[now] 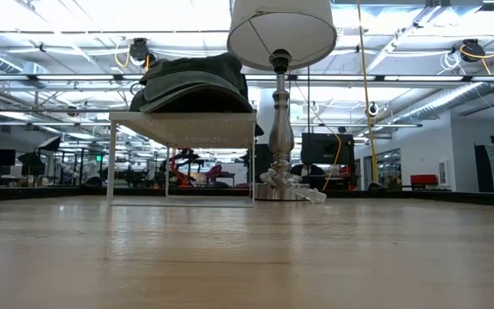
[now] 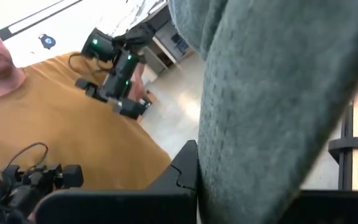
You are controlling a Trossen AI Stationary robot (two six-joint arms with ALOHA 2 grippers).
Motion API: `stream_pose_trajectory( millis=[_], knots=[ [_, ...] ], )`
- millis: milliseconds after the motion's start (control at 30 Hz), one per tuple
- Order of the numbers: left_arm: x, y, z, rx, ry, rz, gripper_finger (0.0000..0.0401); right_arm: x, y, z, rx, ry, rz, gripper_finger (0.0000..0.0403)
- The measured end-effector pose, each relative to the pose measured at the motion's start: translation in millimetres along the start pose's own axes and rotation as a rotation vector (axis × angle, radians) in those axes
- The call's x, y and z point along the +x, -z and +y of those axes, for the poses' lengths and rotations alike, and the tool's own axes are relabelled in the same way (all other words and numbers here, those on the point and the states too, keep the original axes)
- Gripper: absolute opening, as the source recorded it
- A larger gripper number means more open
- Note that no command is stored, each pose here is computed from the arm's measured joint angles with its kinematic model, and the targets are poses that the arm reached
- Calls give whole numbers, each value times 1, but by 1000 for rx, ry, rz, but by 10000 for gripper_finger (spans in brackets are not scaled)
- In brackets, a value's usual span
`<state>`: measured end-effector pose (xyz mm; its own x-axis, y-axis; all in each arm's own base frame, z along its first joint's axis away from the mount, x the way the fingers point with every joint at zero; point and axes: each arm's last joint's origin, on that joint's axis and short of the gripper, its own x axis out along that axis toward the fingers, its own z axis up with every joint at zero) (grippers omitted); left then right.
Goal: Pick & Place hat
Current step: Stack the gray cap on the gray caps on the shelf
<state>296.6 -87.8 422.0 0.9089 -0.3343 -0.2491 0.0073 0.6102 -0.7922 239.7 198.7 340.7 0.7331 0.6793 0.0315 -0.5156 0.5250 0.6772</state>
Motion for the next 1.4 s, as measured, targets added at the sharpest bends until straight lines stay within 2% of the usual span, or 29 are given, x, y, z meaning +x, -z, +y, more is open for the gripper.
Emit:
stream_pose_trajectory(
  millis=[100, 267, 400, 533, 733, 867, 1167, 1300, 1400],
  knots=[
    [11, -3, 8, -1, 6, 32, 267, 3, 2, -2, -1, 3, -7, 4],
    [35, -3, 16, -14, 75, 93, 267, 4, 3, -3, 0, 12, -3, 4],
    [53, -2, 17, -4, 150, 86, 267, 4, 2, -4, 0, 16, -10, 4],
    [63, -1, 21, -6, 163, 87, 266, 4, 1, -4, 0, 25, -27, 4],
    [65, 2, 20, 5, 241, 184, 260, 4, 1, -4, 14, 29, -30, 4],
    [64, 3, 14, 6, 325, 229, 211, 4, 3, -6, 50, 51, -3, 14],
    [58, -4, 0, 13, 511, 238, 18, 4, 6, -9, 102, 83, 25, 31],
    [58, -4, -1, -7, 528, 267, 9, 3, 4, -8, 141, 87, -9, 36],
    [55, -3, -3, -8, 533, 277, 5, 1, 6, -3, 192, 64, 8, 56]
  ],
)
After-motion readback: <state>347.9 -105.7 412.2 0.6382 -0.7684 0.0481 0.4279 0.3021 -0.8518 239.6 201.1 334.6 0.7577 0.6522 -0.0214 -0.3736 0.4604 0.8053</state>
